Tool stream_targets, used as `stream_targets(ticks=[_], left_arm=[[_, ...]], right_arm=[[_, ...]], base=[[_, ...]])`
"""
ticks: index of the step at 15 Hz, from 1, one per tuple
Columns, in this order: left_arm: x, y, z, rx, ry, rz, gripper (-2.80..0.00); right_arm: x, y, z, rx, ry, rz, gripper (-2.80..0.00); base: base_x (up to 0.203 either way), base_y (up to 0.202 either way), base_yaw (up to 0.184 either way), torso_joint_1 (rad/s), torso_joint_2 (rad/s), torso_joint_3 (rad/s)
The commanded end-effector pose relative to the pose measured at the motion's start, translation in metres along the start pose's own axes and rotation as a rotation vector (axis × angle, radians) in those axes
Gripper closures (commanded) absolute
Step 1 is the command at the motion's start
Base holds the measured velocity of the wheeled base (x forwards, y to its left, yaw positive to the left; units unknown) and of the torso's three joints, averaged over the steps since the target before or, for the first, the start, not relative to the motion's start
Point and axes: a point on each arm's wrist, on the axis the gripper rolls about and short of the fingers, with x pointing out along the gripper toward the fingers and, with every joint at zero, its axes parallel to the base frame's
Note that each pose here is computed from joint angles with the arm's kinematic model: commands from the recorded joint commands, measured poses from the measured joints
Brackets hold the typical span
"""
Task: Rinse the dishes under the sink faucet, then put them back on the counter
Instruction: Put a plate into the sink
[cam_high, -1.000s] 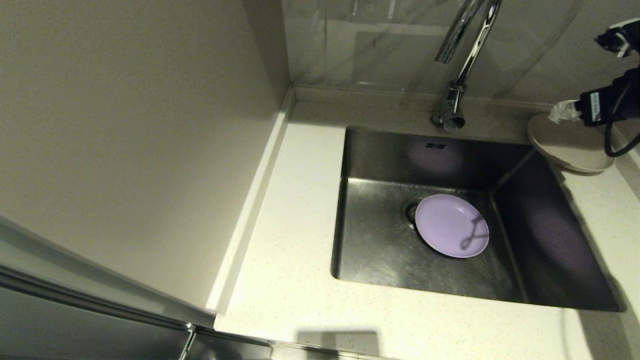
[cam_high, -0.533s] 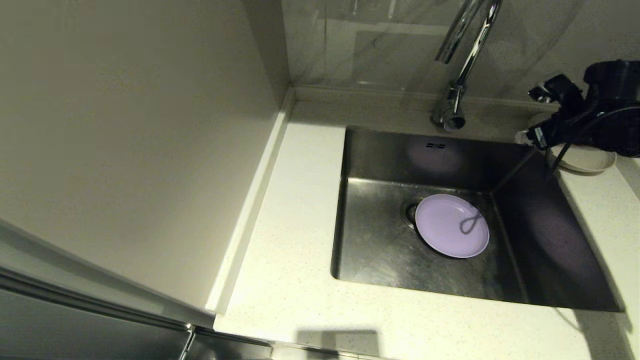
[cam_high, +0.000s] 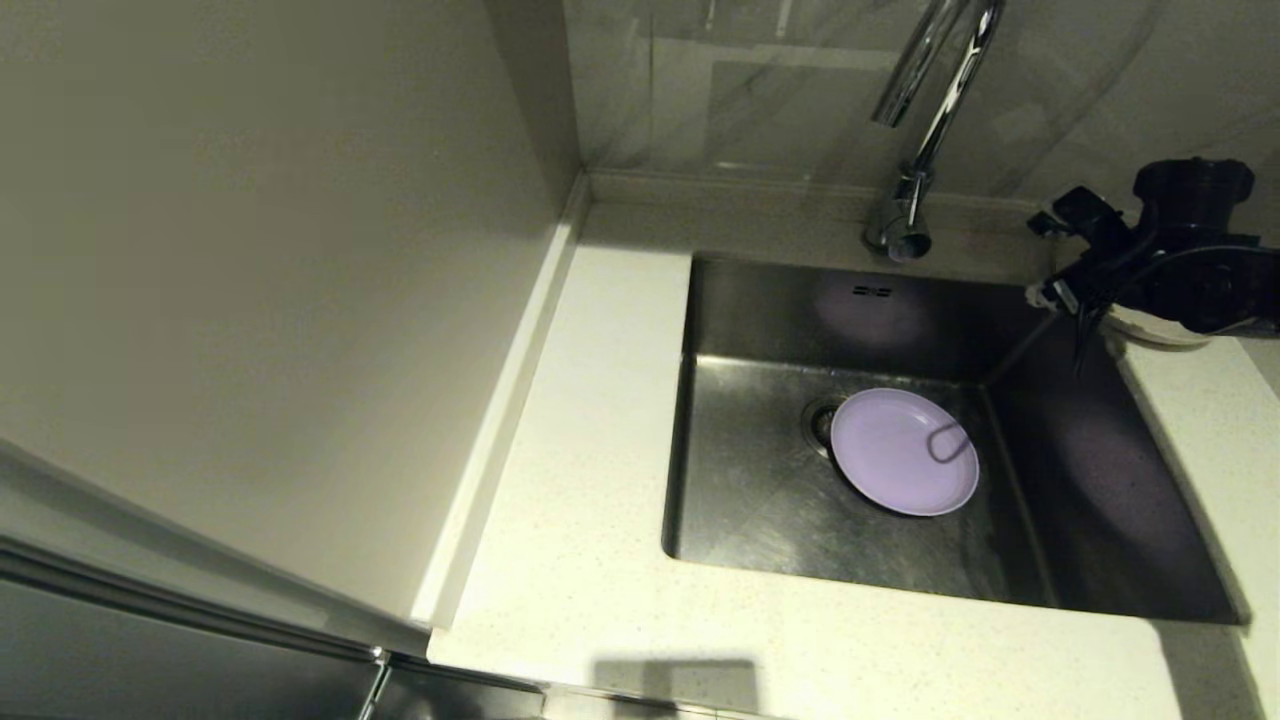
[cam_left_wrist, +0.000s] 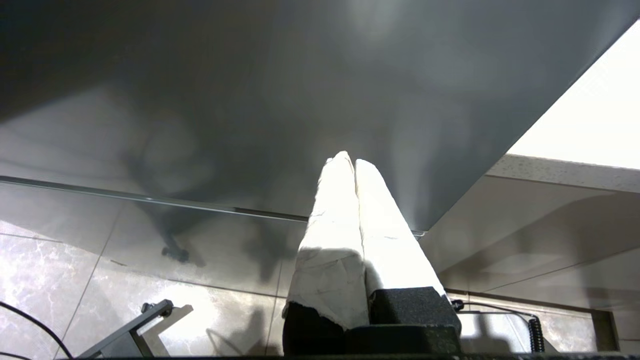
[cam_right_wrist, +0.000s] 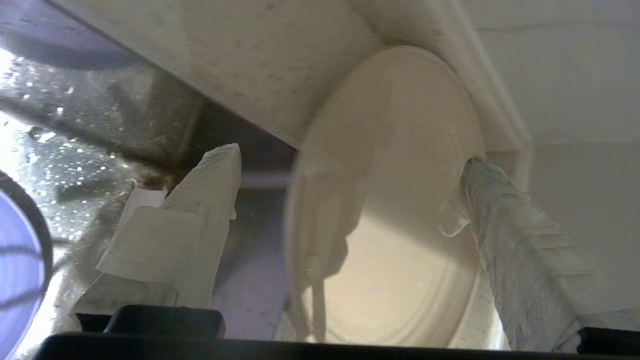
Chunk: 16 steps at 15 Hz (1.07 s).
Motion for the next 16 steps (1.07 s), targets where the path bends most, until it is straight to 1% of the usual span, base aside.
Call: stream_targets(ticks=[1,4,5,7,10,11,16], left_arm=[[0.0,0.0,0.0,0.0,-0.003,0.0,0.0],[0.0,0.0,0.0,0.0,-0.003,0.0,0.0],[0.0,0.0,0.0,0.0,-0.003,0.0,0.0],[0.0,0.0,0.0,0.0,-0.003,0.0,0.0],[0.0,0.0,0.0,0.0,-0.003,0.0,0.0],[0.0,0.0,0.0,0.0,-0.003,0.0,0.0],[0.0,0.0,0.0,0.0,-0.003,0.0,0.0]], right_arm=[[0.003,0.002,-0.003,-0.006,0.014,-0.001,-2.8],[0.007,0.002,-0.008,-0.007,0.028,-0.008,-2.8],[0.013,0.003,-0.014,-0.014,0.038,-0.014,-2.8],[0.019,0.001,-0.022,-0.033,0.048,-0.05,-2.8],[0.021,-0.002,-0.028,-0.032,0.062,-0.056,-2.8],[0.021,-0.003,-0.029,-0.032,0.066,-0.057,0.0],[0.011,-0.012,-0.033,-0.027,0.083,-0.061,0.0]], base=[[0.0,0.0,0.0,0.0,0.0,0.0],[0.0,0.0,0.0,0.0,0.0,0.0],[0.0,0.0,0.0,0.0,0.0,0.0],[0.0,0.0,0.0,0.0,0.0,0.0],[0.0,0.0,0.0,0.0,0.0,0.0],[0.0,0.0,0.0,0.0,0.0,0.0],[0.0,0.0,0.0,0.0,0.0,0.0]])
